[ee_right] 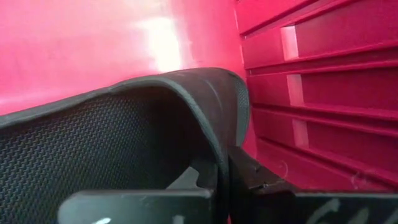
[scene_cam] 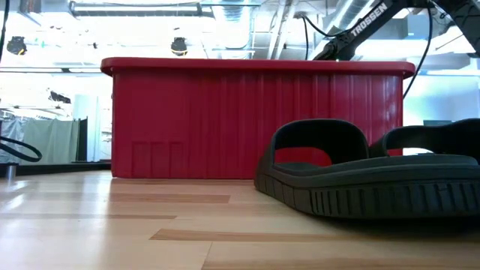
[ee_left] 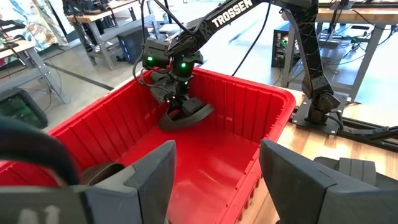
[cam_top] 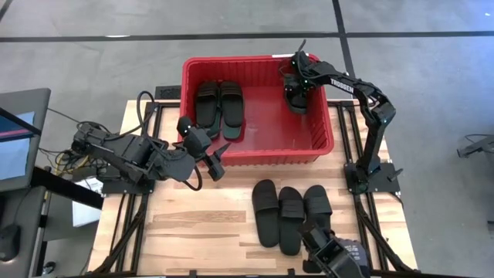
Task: Pick and place slides into bin
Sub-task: Put the black slide into the red bin
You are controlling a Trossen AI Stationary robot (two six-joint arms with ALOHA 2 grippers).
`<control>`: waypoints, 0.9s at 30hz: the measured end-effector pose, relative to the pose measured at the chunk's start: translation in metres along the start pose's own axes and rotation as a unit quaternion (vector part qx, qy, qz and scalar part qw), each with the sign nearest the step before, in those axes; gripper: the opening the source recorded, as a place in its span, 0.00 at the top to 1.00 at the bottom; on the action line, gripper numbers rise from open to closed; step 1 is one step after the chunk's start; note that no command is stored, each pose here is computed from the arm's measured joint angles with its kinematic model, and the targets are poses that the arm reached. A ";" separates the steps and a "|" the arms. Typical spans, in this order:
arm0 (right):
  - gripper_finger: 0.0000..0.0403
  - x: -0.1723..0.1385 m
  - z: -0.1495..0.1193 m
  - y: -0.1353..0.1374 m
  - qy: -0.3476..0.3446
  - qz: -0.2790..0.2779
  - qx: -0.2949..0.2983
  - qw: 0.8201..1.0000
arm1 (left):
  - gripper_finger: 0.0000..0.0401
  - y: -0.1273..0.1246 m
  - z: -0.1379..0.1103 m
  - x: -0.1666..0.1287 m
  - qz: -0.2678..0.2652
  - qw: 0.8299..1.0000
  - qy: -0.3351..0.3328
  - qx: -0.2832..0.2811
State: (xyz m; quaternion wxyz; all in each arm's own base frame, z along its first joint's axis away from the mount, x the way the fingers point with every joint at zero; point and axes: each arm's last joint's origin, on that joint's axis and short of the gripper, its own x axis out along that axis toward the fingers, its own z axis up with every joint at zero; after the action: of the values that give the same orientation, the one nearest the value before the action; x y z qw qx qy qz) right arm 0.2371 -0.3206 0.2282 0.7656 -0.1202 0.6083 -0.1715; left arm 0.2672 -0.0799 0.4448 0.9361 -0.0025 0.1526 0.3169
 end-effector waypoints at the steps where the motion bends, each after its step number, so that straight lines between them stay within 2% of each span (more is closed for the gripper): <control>1: 1.00 0.000 0.001 0.001 0.000 0.000 -0.001 1.000 | 0.45 0.000 0.000 0.000 0.000 1.000 0.000 0.000; 5: 0.96 0.000 0.001 0.002 0.002 0.006 -0.002 1.000 | 0.45 0.000 0.000 0.000 0.000 1.000 0.000 0.000; 15: 0.79 0.000 0.000 0.006 0.002 0.034 0.000 0.999 | 0.45 0.000 0.000 0.000 0.000 1.000 0.000 0.000; 27: 0.71 0.000 -0.002 0.011 0.015 0.051 0.009 0.999 | 0.45 0.000 -0.001 0.000 0.001 1.000 0.003 0.005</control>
State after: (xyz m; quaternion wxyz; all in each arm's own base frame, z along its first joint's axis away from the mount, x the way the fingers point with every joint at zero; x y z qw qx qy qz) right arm 0.2368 -0.3103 0.2239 0.7651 -0.0797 0.6235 -0.1396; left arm 0.2667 -0.0798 0.4438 0.9352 0.0013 0.1574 0.3172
